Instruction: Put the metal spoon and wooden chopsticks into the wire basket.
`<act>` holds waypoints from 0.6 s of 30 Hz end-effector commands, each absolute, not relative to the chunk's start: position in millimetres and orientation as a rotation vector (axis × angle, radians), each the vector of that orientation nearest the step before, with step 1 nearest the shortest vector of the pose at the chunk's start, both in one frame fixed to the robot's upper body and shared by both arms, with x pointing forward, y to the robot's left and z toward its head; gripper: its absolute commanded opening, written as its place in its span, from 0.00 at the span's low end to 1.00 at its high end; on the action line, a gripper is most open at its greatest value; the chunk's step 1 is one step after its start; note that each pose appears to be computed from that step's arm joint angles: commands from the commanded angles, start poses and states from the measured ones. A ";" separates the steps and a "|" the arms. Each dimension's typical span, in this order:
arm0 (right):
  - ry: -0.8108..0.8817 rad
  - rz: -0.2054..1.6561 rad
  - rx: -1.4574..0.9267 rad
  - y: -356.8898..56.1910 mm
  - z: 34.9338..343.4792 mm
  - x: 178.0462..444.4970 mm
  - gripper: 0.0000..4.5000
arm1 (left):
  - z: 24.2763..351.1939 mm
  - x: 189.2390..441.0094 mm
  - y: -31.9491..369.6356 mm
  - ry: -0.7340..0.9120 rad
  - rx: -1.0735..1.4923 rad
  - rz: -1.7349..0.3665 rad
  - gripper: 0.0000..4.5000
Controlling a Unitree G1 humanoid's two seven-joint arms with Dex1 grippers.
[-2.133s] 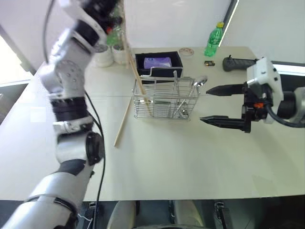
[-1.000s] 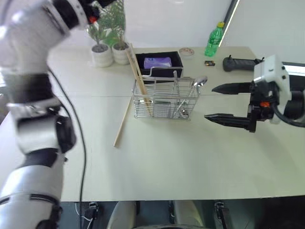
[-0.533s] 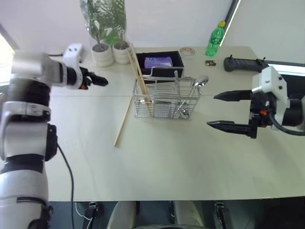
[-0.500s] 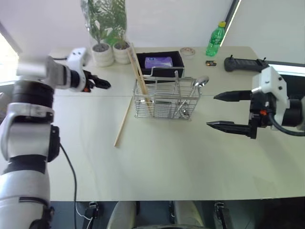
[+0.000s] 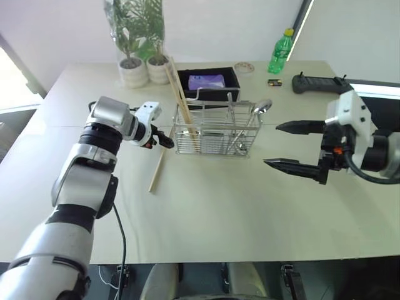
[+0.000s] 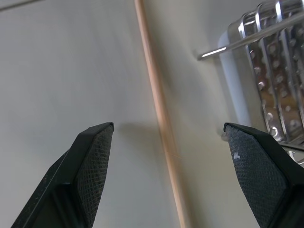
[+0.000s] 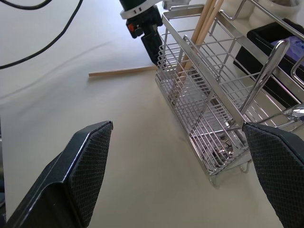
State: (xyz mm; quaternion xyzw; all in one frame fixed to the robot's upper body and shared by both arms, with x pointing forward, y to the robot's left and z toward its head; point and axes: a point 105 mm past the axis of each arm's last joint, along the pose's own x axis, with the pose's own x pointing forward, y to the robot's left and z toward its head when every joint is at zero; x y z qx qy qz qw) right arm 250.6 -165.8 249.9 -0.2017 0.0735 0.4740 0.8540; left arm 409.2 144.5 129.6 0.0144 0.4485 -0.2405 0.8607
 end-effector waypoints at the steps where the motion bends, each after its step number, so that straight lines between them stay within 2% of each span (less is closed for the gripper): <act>1: 0.087 0.979 -0.429 -164.6 261.6 246.7 1.00 | 134.4 415.4 138.7 0.916 0.085 -0.510 0.87; 13: 0.063 0.966 -0.406 -161.0 261.2 242.8 1.00 | 121.0 420.7 130.4 0.929 0.122 -0.512 0.87; 16: 0.057 0.961 -0.401 -160.9 262.7 242.6 1.00 | 119.1 421.5 131.1 0.930 0.130 -0.506 0.69; 18: 0.052 0.958 -0.397 -161.1 264.3 242.5 1.00 | 117.7 421.0 131.6 0.936 0.125 -0.505 0.47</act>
